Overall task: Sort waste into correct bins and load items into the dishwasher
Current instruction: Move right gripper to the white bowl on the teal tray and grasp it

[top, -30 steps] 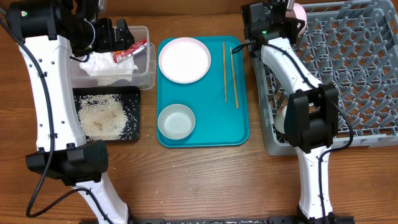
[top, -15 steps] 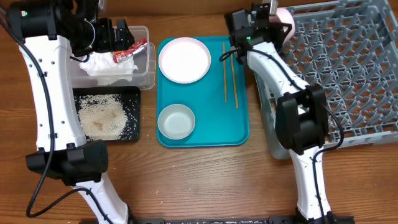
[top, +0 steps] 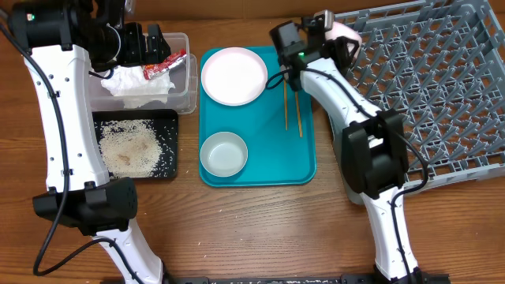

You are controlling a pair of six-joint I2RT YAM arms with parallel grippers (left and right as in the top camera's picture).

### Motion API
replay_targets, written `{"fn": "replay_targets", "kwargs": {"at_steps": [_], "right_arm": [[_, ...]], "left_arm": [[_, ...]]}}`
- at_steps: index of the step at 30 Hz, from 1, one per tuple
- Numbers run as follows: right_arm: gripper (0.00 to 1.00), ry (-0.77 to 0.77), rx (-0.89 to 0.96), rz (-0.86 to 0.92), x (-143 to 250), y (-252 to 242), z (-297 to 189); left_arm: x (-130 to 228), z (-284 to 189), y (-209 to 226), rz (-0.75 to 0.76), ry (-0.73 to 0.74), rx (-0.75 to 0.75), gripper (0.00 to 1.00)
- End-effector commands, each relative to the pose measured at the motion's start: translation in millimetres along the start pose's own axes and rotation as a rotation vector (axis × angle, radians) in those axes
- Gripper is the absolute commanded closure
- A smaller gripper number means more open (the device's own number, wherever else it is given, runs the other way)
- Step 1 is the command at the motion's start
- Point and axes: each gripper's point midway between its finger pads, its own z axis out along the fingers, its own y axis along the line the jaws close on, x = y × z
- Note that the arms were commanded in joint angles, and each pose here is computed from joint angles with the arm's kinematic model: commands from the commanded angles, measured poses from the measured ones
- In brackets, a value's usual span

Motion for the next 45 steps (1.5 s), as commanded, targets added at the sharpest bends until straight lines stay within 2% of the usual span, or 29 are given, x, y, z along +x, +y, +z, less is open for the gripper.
{"fn": "replay_targets", "kwargs": {"at_steps": [1, 7, 15, 18, 21, 23, 24, 28, 31, 36, 41, 45], "right_arm": [[0.47, 0.012, -0.108, 0.030, 8, 26, -20], [0.32, 0.068, -0.299, 0.103, 3, 29, -43], [0.29, 0.134, -0.586, 0.275, -24, 8, -62], [0.17, 0.165, -0.720, 0.325, -31, 6, -71], [0.03, 0.217, -0.960, 0.335, -33, 20, -100], [0.01, 0.270, -1.110, 0.307, -27, 31, -124], [0.02, 0.301, -1.178, 0.295, -23, 36, -136], [0.15, 0.409, -1.350, 0.246, -3, 54, -169], [0.24, 0.503, -1.343, 0.239, 18, 63, -181], [0.33, 0.596, -1.373, 0.146, 53, 81, -210], [0.37, 0.705, -1.346, 0.084, 99, 105, -238], [0.48, 0.759, -1.326, 0.070, 130, 124, -250]], "left_arm": [[-2, -1, -2, 0.002, -0.008, -0.005, 0.00], [-2, -1, -2, 0.002, -0.008, -0.005, 0.00], [-2, -1, -2, 0.002, -0.008, -0.005, 0.00], [-2, -1, -2, 0.002, -0.008, -0.005, 0.00], [-2, -1, -2, 0.002, -0.007, -0.005, 0.00], [-2, -1, -2, 0.002, -0.008, -0.005, 0.00], [-2, -1, -2, 0.002, -0.008, -0.005, 0.00], [-2, -1, -2, 0.002, -0.008, -0.005, 0.00], [-2, -1, -2, 0.002, -0.008, -0.005, 0.00], [-2, -1, -2, 0.002, -0.007, -0.005, 0.00], [-2, -1, -2, 0.002, -0.008, -0.005, 0.00], [-2, -1, -2, 0.002, -0.008, -0.005, 0.00]]}}
